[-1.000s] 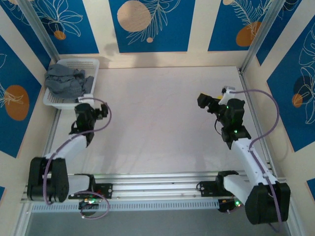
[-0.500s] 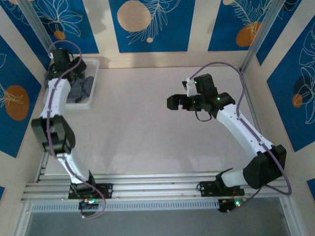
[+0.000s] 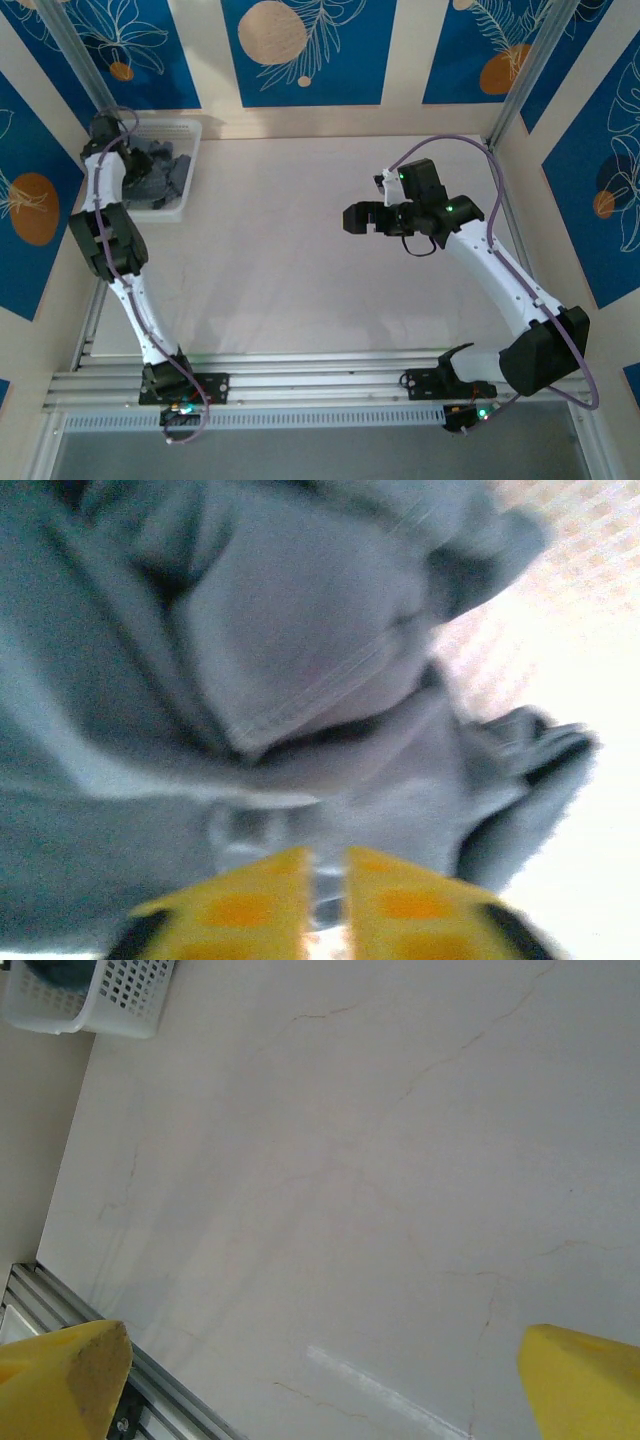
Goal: Fold the inside-out t-shirt
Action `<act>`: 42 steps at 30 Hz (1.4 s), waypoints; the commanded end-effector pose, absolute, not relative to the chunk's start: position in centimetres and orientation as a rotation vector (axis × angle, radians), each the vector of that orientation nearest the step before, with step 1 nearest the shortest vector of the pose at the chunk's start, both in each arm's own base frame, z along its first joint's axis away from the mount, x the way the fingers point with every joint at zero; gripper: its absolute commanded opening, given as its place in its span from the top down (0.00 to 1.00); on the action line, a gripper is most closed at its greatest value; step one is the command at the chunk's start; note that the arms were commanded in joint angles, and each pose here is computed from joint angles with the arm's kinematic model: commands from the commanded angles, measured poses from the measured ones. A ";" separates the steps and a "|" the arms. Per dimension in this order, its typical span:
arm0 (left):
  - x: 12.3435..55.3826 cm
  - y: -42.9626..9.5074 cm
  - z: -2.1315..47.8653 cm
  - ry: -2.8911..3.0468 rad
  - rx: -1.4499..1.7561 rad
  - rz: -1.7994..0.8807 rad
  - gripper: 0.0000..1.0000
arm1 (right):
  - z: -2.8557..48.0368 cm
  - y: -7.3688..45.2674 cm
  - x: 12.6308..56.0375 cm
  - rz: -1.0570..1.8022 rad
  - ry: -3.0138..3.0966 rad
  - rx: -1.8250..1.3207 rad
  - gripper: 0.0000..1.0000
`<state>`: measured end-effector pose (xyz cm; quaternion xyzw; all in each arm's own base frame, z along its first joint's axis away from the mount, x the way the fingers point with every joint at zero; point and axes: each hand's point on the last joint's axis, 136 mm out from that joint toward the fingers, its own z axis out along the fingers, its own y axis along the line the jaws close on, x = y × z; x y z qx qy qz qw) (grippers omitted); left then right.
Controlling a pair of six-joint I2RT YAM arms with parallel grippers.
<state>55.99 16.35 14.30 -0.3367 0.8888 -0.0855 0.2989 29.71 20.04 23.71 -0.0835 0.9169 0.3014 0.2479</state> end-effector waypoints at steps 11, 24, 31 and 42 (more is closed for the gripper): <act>53.7 15.1 28.4 2.178 -0.769 -0.210 0.87 | 26.2 20.7 30.1 0.892 2.414 -0.182 0.01; 57.2 17.1 17.8 2.305 -0.818 -0.211 0.01 | 24.4 19.8 29.4 0.861 2.457 -0.114 0.01; 57.0 18.0 11.5 2.403 -0.902 -0.203 0.01 | 24.8 19.0 29.1 0.829 2.450 -0.121 0.01; 57.9 18.4 11.3 2.382 -0.850 -0.366 0.85 | 27.2 18.9 28.6 0.856 2.397 -0.136 0.01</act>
